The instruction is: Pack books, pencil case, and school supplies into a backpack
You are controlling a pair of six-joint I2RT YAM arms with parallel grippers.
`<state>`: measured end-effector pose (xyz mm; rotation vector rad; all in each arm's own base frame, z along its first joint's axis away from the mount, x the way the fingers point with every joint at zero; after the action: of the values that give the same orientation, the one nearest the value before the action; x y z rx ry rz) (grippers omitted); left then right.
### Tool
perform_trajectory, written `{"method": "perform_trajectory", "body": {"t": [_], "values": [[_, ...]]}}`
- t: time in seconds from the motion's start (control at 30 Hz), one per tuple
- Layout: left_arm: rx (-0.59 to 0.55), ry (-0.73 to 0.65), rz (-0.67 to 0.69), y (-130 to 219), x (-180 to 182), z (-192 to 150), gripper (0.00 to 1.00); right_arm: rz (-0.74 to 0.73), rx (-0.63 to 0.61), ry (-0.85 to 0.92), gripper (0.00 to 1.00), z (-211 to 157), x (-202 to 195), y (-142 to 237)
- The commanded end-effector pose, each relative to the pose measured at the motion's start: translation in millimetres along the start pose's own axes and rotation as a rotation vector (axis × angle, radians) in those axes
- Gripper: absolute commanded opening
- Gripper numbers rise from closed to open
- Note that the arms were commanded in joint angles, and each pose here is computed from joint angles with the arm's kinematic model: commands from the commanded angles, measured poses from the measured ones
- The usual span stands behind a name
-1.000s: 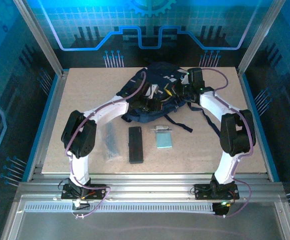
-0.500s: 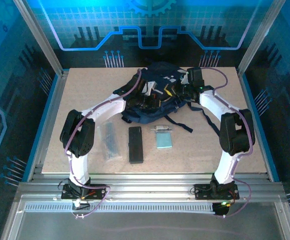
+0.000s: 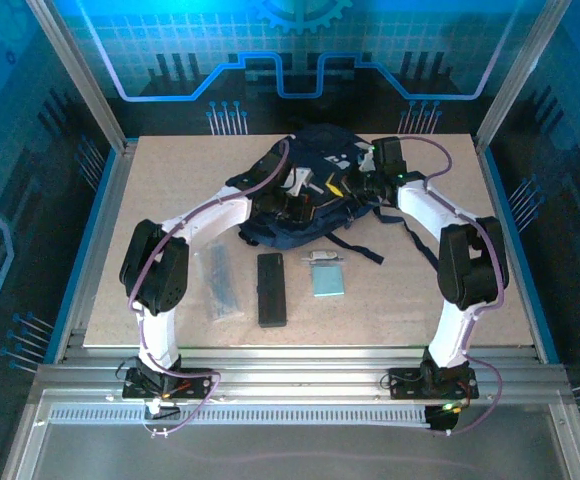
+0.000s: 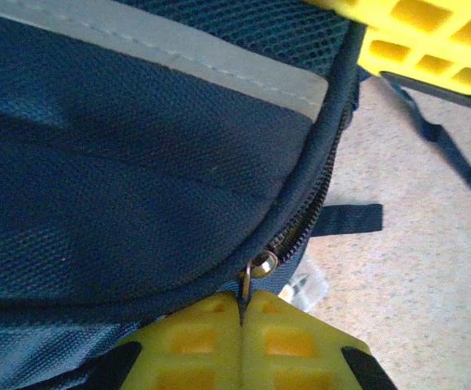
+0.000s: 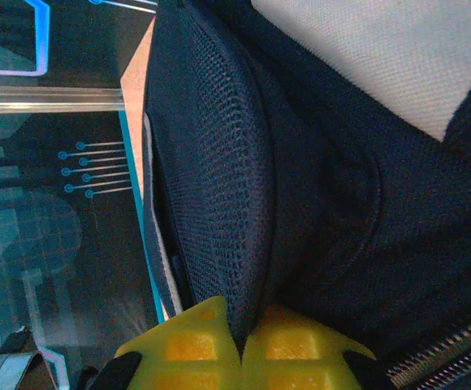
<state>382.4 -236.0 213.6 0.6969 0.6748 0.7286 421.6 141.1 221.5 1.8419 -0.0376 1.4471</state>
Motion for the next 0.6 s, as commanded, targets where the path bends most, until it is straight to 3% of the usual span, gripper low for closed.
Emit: {"method": "perform_trajectory", "body": {"t": [0.0,0.2,0.33,0.47,0.57], "values": [[0.089,0.008,0.312,23.5,45.8,-6.5,0.00,0.052,-0.035,0.077,0.00,12.1,21.3,18.2],[0.236,0.015,0.264,30.2,43.4,-18.6,0.00,0.028,-0.100,0.085,0.00,21.7,21.9,27.2],[0.269,0.078,0.100,32.0,30.1,-26.9,0.00,0.028,-0.107,0.076,0.00,24.0,20.1,23.7],[0.327,0.098,0.194,30.2,44.7,-41.4,0.00,0.034,-0.126,0.057,0.00,24.8,14.5,26.1],[0.355,0.218,0.152,29.6,65.8,-56.3,0.00,0.038,-0.157,0.051,0.00,27.1,12.9,35.1]]}}
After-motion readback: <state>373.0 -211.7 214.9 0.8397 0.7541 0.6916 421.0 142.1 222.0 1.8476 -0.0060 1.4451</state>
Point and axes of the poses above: each hand's point on the last joint's axis, 136 mm out from that joint toward the fingers, its own y axis back along the fingers, its own x axis along the line the jaws close on, z = x × y, the point moved 10 cm from there along y, back along the fingers, and after that the axes turned 12 degrees about -y, right-handed, at the moved point
